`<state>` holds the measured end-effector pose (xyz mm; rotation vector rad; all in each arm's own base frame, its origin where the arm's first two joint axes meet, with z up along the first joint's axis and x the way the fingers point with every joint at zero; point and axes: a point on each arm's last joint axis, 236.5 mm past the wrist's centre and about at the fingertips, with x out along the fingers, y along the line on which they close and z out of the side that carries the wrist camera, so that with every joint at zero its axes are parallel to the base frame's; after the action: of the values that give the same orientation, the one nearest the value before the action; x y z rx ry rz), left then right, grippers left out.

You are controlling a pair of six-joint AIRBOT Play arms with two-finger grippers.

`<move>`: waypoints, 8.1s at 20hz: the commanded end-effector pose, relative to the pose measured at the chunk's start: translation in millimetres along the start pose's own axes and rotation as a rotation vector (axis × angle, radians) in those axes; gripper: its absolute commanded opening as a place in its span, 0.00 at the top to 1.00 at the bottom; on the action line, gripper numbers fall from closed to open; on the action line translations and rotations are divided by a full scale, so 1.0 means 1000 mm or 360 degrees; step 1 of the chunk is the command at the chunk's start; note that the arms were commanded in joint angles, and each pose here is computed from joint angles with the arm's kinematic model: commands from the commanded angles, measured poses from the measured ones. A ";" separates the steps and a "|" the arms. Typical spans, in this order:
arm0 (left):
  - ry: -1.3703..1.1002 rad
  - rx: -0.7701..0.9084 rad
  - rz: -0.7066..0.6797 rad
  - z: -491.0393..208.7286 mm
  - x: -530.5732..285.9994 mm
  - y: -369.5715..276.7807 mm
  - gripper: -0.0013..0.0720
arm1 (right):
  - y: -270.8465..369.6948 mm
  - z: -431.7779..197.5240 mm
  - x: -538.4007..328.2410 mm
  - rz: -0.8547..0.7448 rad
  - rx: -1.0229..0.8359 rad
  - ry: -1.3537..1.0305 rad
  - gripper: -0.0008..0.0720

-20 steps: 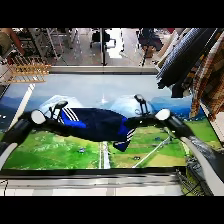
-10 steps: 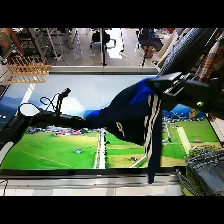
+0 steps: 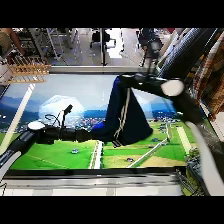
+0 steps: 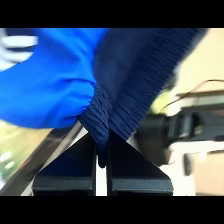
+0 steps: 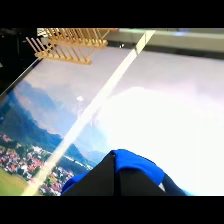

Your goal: Fold the clothes and pants, and hang the long-sleeved shirts on hangers.

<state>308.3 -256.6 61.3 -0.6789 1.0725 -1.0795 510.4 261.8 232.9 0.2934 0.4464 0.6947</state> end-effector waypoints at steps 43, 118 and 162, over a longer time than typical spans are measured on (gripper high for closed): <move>-0.1154 -0.0489 -0.0141 0.132 -0.175 0.066 0.97 | -0.055 0.006 -0.174 -0.0727 -0.0544 0.0329 0.97; -0.1689 0.0824 -0.0524 0.080 -0.299 -0.354 0.97 | 0.150 0.164 -0.417 -0.0526 -0.0647 -0.1021 0.97; 0.0750 -0.0964 0.0685 -0.055 -0.183 0.210 0.37 | 0.073 -0.416 -0.229 0.0106 0.0495 0.2363 0.22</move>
<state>322.2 -12.3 -76.9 -0.6212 1.8620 -0.5617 91.6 213.7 -35.3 -0.0540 2.0725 0.8640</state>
